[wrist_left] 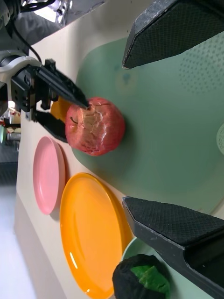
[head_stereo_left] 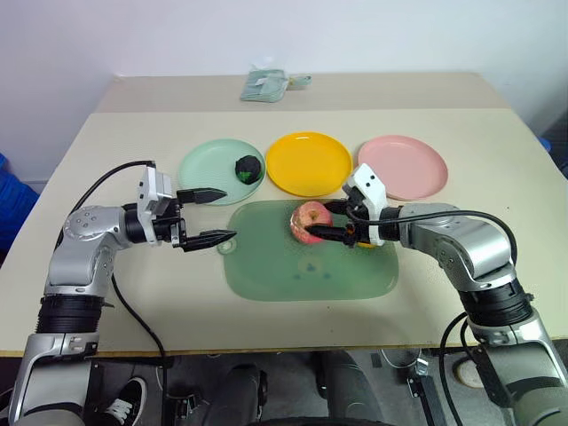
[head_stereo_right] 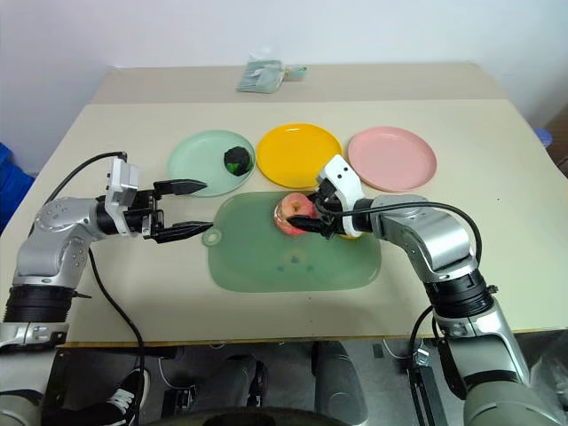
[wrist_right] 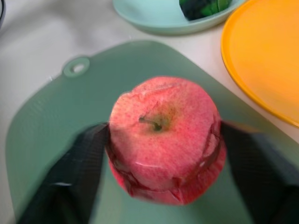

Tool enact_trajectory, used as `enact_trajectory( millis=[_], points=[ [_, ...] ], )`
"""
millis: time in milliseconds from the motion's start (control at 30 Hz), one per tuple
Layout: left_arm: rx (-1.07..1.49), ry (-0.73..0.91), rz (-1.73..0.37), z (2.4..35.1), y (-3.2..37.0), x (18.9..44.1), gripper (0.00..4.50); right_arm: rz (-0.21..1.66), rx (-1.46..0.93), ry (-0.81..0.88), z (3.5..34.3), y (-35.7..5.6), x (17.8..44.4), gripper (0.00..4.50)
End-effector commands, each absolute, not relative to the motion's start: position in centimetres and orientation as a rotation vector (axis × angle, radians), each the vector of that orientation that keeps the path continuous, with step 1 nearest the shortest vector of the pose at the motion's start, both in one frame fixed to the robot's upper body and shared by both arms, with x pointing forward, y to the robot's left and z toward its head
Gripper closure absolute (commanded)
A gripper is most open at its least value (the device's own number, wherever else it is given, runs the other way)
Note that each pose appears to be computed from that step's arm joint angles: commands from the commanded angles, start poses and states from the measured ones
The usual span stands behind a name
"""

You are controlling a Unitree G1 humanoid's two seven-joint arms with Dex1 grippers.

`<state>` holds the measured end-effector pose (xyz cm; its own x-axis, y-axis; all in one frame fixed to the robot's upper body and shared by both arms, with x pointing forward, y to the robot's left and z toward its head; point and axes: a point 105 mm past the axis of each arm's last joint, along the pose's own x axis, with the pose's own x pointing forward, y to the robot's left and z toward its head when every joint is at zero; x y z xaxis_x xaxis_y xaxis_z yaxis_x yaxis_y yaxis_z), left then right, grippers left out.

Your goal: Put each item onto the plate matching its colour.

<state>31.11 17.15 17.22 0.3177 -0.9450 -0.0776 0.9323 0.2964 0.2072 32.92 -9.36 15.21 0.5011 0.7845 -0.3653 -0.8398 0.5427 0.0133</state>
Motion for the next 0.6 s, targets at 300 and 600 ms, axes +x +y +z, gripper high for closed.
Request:
enact_trajectory(
  millis=[300, 600],
  points=[
    [0.184, -0.16, -1.179, 19.5, 17.2, 32.5, 0.0, 0.816, -0.013, 0.045, 23.1, -12.3, 36.0, 2.05],
    [0.184, -0.23, -1.134, 19.8, 16.0, 33.3, 0.0, 0.281, -0.13, -0.001, 22.9, -21.1, 41.7, 2.05]
  ],
)
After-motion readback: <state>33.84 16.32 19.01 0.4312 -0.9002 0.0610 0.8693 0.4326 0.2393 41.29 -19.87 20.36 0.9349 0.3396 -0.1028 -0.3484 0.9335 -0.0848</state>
